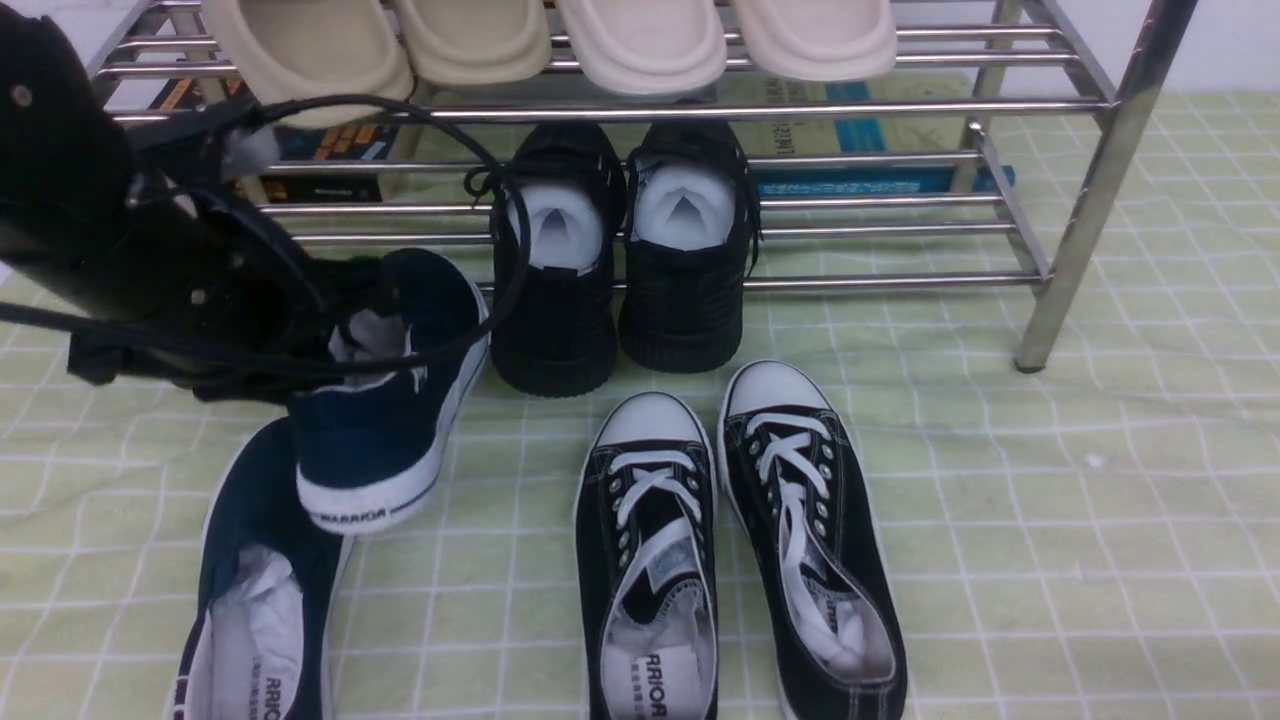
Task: Take the shoes off the shelf with your hand from the green coffee tablecloth.
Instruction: 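Set the held shoe down on the floor in front of the rack with the left gripper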
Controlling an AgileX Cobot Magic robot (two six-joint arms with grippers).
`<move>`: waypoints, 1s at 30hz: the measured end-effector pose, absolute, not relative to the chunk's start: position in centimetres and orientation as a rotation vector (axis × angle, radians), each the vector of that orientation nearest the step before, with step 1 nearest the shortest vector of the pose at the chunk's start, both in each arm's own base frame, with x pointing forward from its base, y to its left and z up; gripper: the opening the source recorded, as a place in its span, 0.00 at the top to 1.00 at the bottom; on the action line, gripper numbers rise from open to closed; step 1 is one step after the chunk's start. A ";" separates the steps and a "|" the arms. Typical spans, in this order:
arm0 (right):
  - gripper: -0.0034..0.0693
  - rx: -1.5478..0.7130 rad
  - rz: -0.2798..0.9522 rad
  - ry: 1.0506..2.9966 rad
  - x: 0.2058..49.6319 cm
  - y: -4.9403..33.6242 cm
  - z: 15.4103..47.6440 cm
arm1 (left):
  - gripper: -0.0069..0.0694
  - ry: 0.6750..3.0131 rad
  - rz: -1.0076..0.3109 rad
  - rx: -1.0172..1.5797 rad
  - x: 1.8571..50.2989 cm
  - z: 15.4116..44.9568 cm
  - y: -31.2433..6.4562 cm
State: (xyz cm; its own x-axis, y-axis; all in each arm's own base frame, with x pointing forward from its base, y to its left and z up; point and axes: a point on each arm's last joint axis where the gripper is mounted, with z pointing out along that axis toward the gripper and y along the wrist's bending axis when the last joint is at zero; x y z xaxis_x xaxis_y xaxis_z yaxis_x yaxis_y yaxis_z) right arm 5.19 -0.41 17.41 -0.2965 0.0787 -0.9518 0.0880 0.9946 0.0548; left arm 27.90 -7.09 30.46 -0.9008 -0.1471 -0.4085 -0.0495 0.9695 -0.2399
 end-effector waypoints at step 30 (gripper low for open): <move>0.62 0.120 -0.009 1.874 5.2 -0.4 17.4 | 0.54 2.926 -0.480 -0.296 24.0 23.9 -7.7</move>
State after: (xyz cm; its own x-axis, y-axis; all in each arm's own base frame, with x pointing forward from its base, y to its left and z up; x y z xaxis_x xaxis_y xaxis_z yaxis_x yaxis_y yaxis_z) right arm 5.19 -0.41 17.41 -0.2965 0.0787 -0.9518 0.0880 0.9946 0.0548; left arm 24.03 -7.73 23.88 -0.9672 -0.2200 -0.1266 -0.1680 0.9288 -0.3304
